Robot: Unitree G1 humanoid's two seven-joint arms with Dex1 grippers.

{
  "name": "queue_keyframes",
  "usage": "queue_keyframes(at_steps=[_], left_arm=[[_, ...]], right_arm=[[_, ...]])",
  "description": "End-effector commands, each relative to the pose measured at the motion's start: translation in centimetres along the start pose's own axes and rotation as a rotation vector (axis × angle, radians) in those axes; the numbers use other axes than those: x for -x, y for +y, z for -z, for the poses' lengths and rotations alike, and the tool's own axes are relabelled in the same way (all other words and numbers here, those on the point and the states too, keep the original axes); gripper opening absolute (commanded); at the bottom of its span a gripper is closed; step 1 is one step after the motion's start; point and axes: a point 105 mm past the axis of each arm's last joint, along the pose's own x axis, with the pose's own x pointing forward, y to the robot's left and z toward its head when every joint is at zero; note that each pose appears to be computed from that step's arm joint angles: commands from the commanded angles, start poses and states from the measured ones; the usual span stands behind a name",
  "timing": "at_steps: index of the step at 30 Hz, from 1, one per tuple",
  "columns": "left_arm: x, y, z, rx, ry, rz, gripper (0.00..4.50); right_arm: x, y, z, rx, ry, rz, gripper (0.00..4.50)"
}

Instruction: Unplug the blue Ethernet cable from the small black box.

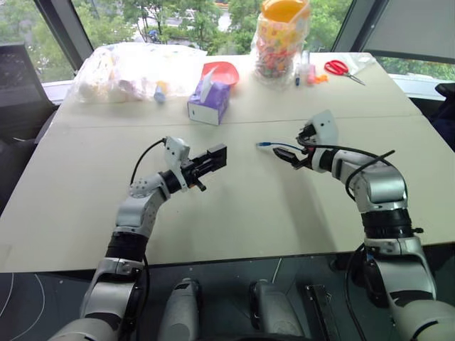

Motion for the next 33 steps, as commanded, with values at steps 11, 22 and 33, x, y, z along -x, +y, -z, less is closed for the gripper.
queue_keyframes(at_steps=[11,22,33], left_arm=[[1.6,-0.1,2.8,-0.162,-0.033,-0.097,0.49],[2.5,0.5,3.8,-0.131,0.003,-0.138,2.36],[5.8,0.7,2.3,-0.132,0.074,-0.088,4.46]], right_arm=[[1.3,1.3,-1.3,-0.006,-0.057,-0.001,4.41],[1.6,1.9,-1.3,0.005,-0.049,-0.028,4.5],[5.1,5.1,-0.6,0.067,0.015,-0.215,4.5]])
